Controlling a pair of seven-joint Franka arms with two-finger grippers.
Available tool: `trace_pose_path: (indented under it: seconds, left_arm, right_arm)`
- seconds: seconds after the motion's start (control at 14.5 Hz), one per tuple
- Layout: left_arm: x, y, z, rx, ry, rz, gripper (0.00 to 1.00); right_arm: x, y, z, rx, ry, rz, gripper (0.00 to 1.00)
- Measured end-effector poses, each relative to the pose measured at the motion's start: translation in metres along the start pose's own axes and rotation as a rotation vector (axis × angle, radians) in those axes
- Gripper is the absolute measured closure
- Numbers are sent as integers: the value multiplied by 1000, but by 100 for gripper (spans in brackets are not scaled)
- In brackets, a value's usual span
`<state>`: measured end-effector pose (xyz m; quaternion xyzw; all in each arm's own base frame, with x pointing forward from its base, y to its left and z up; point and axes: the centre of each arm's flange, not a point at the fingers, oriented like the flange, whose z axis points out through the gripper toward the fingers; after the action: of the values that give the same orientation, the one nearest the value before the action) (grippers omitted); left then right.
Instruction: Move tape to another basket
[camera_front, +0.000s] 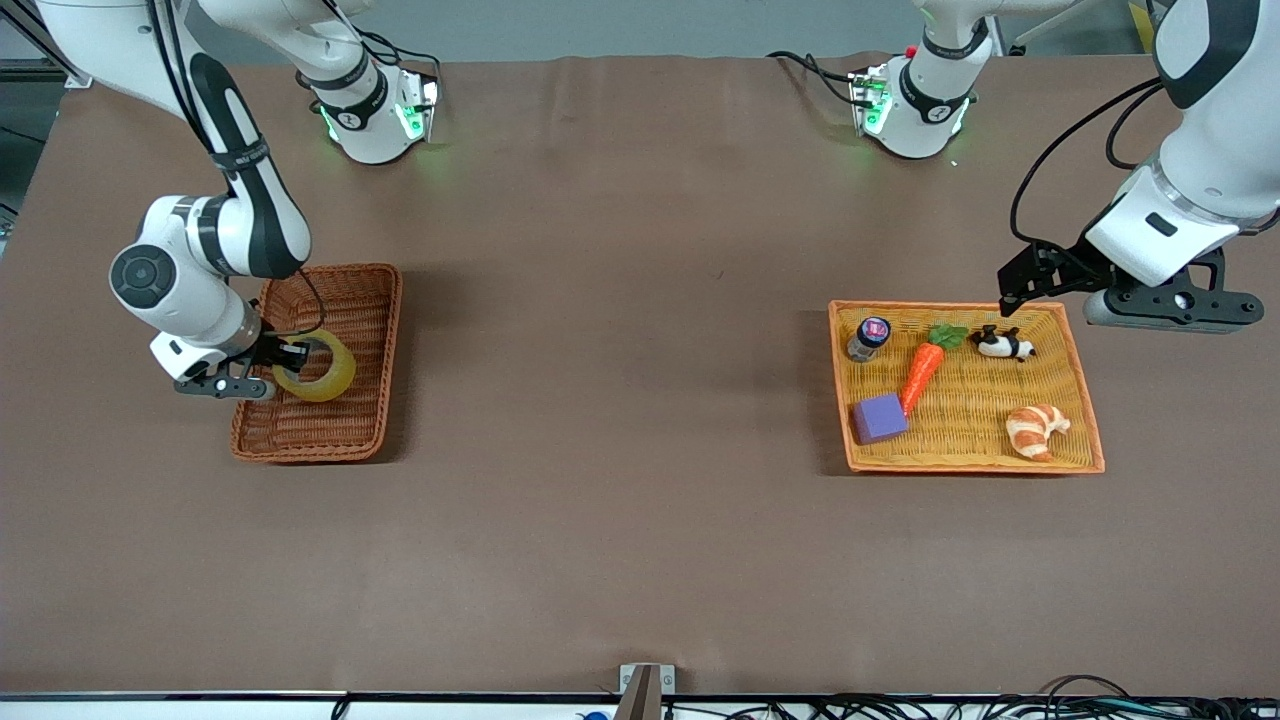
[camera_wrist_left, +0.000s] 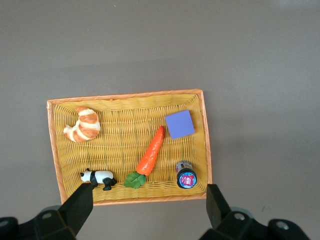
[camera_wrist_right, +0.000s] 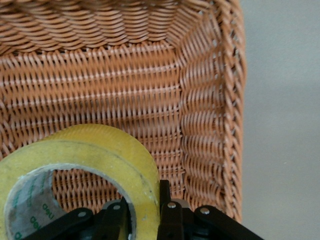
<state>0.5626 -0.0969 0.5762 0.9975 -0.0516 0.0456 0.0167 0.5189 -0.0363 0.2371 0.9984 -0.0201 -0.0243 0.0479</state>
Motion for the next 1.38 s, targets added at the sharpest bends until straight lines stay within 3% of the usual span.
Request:
trace_pose_path:
  seconds: [0.07,0.21,0.34,0.41,0.62,0.83,1.1,1.31,1.38]
  left_arm:
    - [0,0,0,0,0,0,0]
    - [0,0,0,0,0,0,0]
    - [0,0,0,0,0,0,0]
    - [0,0,0,0,0,0,0]
    - [0,0,0,0,0,0,0]
    - [0,0,0,0,0,0,0]
    - [0,0,-2,0,3,0,0]
    - [1,0,-3,-1,8,0,0]
    - [2,0,-4,-1,9,1,0]
  right_arm:
    - [-1,-3,1,0,-3,-4,72]
    - [-2,-5,5,-1,-5,-9,70]
    - [-3,-5,7,-1,-6,-13,53]
    - [-3,-5,7,-2,-5,-15,53]
    - [3,-1,0,-1,10,-10,29]
    - [33,10,-59,5,1,9,1]
    - [71,-4,-195,30,25,-20,0]
    - [65,-23,-284,48,63,-21,0]
    - [57,-25,-312,48,53,-19,0]
